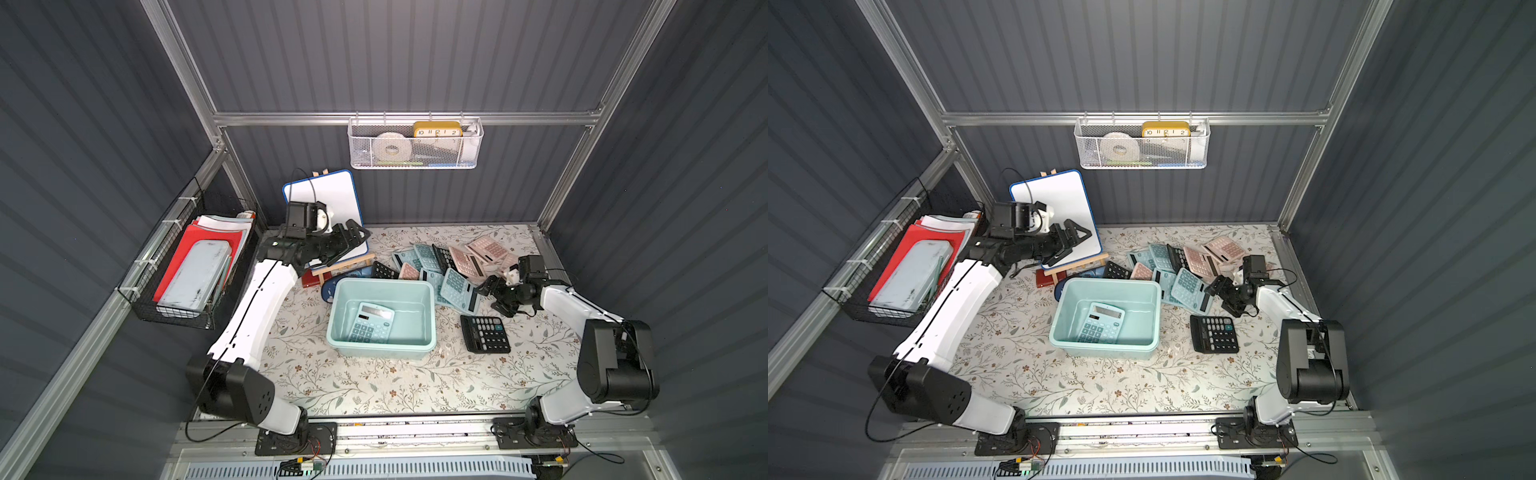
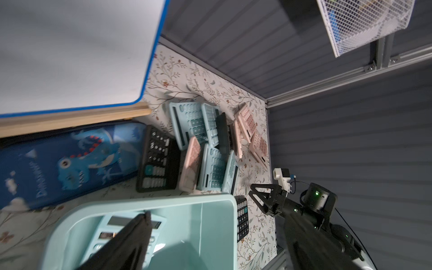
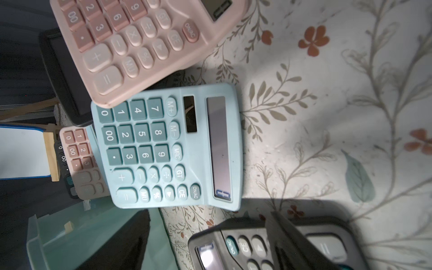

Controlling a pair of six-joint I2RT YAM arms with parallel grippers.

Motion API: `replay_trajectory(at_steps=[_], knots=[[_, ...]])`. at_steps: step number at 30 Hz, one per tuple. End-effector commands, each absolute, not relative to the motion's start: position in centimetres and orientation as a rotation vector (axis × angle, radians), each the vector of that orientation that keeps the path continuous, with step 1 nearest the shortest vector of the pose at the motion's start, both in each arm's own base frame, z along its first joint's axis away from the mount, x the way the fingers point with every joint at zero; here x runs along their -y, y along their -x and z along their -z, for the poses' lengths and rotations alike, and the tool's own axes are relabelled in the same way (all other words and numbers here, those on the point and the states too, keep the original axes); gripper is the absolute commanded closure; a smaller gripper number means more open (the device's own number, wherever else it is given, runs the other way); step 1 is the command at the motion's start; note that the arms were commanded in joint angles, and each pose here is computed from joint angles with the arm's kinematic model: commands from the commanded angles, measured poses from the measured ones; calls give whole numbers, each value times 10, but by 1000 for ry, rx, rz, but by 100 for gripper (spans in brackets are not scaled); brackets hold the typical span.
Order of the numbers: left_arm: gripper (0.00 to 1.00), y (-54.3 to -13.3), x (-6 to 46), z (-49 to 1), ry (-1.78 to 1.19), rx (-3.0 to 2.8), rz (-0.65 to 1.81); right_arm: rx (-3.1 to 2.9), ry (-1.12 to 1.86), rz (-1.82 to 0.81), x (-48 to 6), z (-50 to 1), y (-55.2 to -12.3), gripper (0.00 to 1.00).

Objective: Put the calculator in the storage box
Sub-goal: Pick up the calculator at the center of the board.

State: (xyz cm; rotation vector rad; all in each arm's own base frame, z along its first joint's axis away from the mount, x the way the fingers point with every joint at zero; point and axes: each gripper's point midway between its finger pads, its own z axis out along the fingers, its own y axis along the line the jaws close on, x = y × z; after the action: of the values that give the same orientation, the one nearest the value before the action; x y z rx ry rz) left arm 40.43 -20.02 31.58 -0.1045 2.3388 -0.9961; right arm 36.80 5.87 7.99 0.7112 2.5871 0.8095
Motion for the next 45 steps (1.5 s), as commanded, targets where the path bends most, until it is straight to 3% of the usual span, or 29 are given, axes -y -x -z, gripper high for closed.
replay_trajectory(at_steps=[1,10,19,34,40,45], knots=[[11,-418,238,-308,-49,-2377,961,-2579,-696,-842,-60,-79,-376,18],[23,-451,330,-261,-285,-2479,953,-2590,-723,-862,-59,-67,-377,18],[32,-453,390,-198,-414,-2562,997,-2590,-740,-903,-60,-59,-377,19],[41,-430,446,-114,-533,-2657,1118,-2584,-778,-1008,-69,-41,-385,23],[50,-417,464,-91,-561,-2688,1134,-2577,-793,-1050,-73,-36,-387,23],[63,-412,473,-84,-561,-2696,1164,-2569,-799,-1070,-74,-34,-387,24]])
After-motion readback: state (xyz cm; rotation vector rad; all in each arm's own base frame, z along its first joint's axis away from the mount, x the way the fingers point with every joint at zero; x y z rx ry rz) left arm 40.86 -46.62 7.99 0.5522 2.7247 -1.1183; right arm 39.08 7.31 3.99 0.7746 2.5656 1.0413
